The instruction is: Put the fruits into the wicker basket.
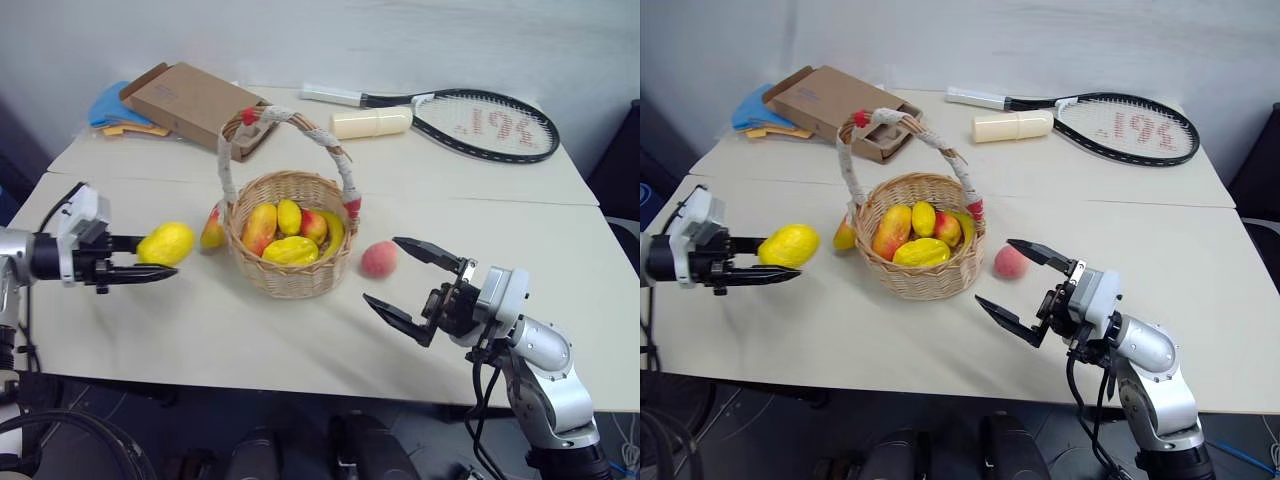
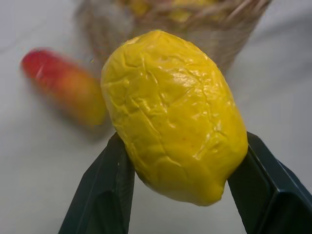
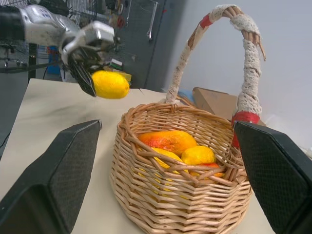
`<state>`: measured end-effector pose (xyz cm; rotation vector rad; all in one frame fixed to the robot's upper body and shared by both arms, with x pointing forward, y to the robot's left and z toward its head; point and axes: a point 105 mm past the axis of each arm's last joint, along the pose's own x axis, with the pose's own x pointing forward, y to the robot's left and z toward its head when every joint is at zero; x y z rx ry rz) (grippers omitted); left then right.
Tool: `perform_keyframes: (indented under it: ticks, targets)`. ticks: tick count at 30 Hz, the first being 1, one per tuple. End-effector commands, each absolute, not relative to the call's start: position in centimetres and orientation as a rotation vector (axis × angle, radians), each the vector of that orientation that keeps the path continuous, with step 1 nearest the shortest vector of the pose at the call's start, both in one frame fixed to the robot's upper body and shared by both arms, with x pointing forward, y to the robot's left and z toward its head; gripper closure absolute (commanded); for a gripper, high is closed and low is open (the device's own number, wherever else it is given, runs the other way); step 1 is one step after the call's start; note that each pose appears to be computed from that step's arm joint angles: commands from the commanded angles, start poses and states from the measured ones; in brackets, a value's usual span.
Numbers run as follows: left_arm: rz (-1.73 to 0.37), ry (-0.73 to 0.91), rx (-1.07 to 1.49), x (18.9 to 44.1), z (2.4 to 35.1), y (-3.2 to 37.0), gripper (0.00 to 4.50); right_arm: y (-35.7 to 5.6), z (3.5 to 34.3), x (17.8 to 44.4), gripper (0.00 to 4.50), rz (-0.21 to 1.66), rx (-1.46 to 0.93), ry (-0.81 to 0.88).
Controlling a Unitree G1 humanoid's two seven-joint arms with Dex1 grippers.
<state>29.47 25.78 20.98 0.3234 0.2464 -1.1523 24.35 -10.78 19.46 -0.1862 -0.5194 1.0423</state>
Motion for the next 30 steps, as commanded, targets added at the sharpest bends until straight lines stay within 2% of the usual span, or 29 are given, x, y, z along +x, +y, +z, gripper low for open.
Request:
perform_keyframes:
  ticks: [1,4,9,11,14,16,21,24,26,30]
  targets:
    - [-1.191,0.072,0.330,28.6,23.9,21.0,2.21,-12.5,21.4,25.1,0.00,0.903,-0.186,-0.606]
    - [-1.076,-0.004,0.259,30.1,24.3,17.7,2.21,-13.5,22.8,25.6,0.00,0.802,-0.159,-0.640]
    - [-1.031,-0.047,0.153,32.2,23.6,13.5,2.21,-12.6,23.6,25.5,0.00,0.813,-0.169,-0.625]
    - [-0.991,-0.055,0.171,33.0,23.4,13.4,1.52,-12.0,24.0,25.4,0.00,0.813,-0.167,-0.628]
    - [-0.943,-0.112,0.187,33.0,24.0,14.5,0.73,-11.5,24.5,25.4,0.00,0.811,-0.162,-0.629]
    - [-0.926,-0.145,0.184,32.4,24.4,15.8,0.08,-11.3,24.6,25.5,0.00,0.811,-0.160,-0.626]
    - [-0.820,-0.117,0.189,28.8,23.3,22.6,0.03,-11.2,24.6,25.8,0.00,0.826,-0.152,-0.620]
    - [-0.610,-0.070,0.141,27.0,21.8,28.7,0.03,-10.8,24.5,26.0,0.00,0.859,-0.146,-0.626]
    - [-0.503,-0.054,0.128,26.0,21.0,31.2,0.03,-10.5,24.4,25.9,0.00,0.890,-0.146,-0.632]
    - [-0.171,0.024,0.012,21.4,17.1,38.6,0.03,-9.1,23.6,25.3,0.00,1.018,-0.175,-0.635]
